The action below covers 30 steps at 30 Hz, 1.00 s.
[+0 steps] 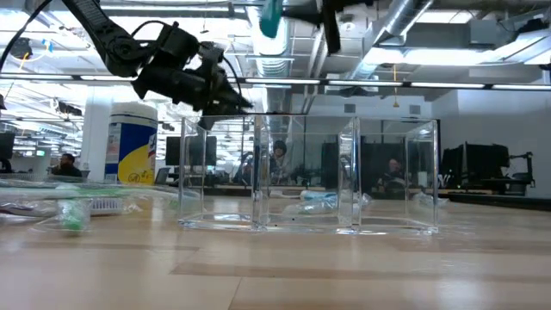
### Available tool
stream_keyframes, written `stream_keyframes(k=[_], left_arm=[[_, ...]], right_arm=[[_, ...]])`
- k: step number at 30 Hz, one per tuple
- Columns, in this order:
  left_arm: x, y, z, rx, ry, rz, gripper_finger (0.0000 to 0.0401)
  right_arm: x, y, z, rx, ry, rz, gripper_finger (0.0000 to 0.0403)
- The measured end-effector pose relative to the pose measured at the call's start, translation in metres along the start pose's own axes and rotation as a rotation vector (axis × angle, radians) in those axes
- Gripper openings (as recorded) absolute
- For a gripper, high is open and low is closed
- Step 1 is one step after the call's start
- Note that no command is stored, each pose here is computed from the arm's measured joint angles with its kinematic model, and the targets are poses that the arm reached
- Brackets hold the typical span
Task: Pick & Place toothbrushing station
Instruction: Put the blue mouthwash bottle in the transparent organizer
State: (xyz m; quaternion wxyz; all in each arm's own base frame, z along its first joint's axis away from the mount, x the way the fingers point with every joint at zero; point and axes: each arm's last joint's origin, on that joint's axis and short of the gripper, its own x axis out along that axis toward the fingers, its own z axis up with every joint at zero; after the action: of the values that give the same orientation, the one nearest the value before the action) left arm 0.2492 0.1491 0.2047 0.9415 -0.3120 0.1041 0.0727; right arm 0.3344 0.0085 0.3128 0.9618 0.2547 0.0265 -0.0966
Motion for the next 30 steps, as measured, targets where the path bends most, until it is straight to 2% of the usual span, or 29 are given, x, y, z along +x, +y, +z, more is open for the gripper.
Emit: stream_keyframes(k=[4,10,15,19,24,30], left_arm=[[-0.004,-0.015,0.01,0.039,-0.079,-0.072,0.0094],[-0.019,-0.048,0.024,0.231,-0.226,-0.094,0.0094],[-0.031,-0.075,0.028,0.275,-0.32,-0.09,0.0094],[-0.032,-0.094,0.023,0.336,-0.357,-0.076,0.0094],[-0.023,-0.105,0.011,0.375,-0.349,-0.018,0.0094],[-0.006,-0.107,-0.007,0.379,-0.282,0.003,0.0094]], right_arm=[[-0.005,0.03,0.005,-0.143,0.068,0.047,0.0079],[-0.031,0.089,-0.008,-0.376,0.148,0.085,0.0079],[-0.052,0.111,-0.045,-0.403,0.179,0.039,0.0079],[-0.057,0.109,-0.089,-0.383,0.229,0.015,0.0079],[-0.049,0.093,-0.13,-0.313,0.188,0.032,0.0079],[-0.035,0.074,-0.152,-0.291,0.189,0.048,0.0079]])
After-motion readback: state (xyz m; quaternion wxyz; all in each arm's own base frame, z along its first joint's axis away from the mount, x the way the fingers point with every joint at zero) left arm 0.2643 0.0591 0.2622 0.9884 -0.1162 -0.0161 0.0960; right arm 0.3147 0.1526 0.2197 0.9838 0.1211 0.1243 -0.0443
